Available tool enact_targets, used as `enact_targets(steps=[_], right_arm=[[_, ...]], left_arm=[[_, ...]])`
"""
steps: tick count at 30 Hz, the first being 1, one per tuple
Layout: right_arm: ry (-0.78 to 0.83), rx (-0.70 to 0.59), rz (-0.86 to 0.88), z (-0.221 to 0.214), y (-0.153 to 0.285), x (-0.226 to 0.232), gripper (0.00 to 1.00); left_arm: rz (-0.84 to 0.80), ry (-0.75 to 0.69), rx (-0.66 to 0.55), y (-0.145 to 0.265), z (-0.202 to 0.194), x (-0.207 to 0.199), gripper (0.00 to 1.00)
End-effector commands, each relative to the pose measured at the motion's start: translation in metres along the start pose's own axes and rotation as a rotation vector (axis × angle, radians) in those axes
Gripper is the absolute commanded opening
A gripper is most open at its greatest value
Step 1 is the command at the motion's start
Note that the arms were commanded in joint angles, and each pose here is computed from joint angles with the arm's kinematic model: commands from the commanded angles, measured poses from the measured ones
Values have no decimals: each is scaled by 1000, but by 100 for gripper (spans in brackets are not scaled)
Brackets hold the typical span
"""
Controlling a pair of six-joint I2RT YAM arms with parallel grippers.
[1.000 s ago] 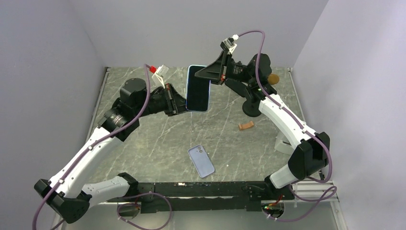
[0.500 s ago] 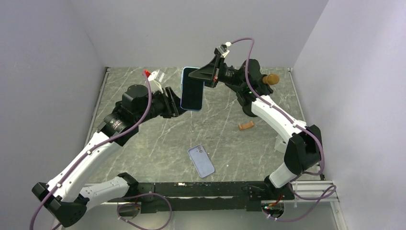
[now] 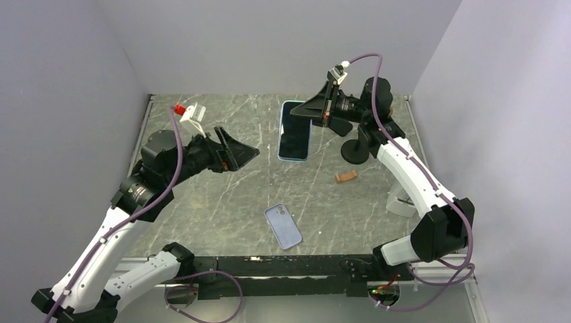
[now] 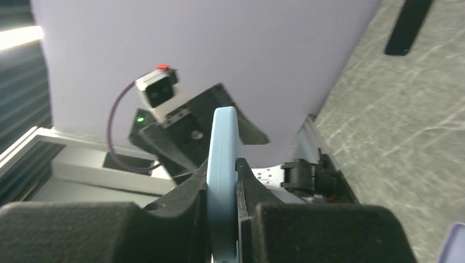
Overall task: Take the phone out of the phone case
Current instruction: Remove the phone case from the phone.
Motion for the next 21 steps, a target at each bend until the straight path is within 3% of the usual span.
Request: enact_targets(steps=[1, 5, 7, 21], right_arm=[[112, -10, -60, -7, 11, 12, 0], [86, -14, -49, -6, 11, 9, 0], [79, -16, -45, -6, 11, 9, 0], [77, -23, -25, -7, 12, 13, 0]], left_arm=[[-125, 69, -45, 8, 25, -31, 96], [-356, 196, -21, -6, 28, -60, 94], [-435, 271, 11, -11, 24, -68, 88], [-518, 431, 65, -27, 5, -76, 66]])
Point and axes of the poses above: each gripper's point midway between its finger pads, its own y axis back along the fingers, its own x axis along the line the jaws close on, z = x × y, the point moved 3 cm from there along y, back along the fingers, and after that the axes turned 14 degrees about -y, right-handed, at the moved point
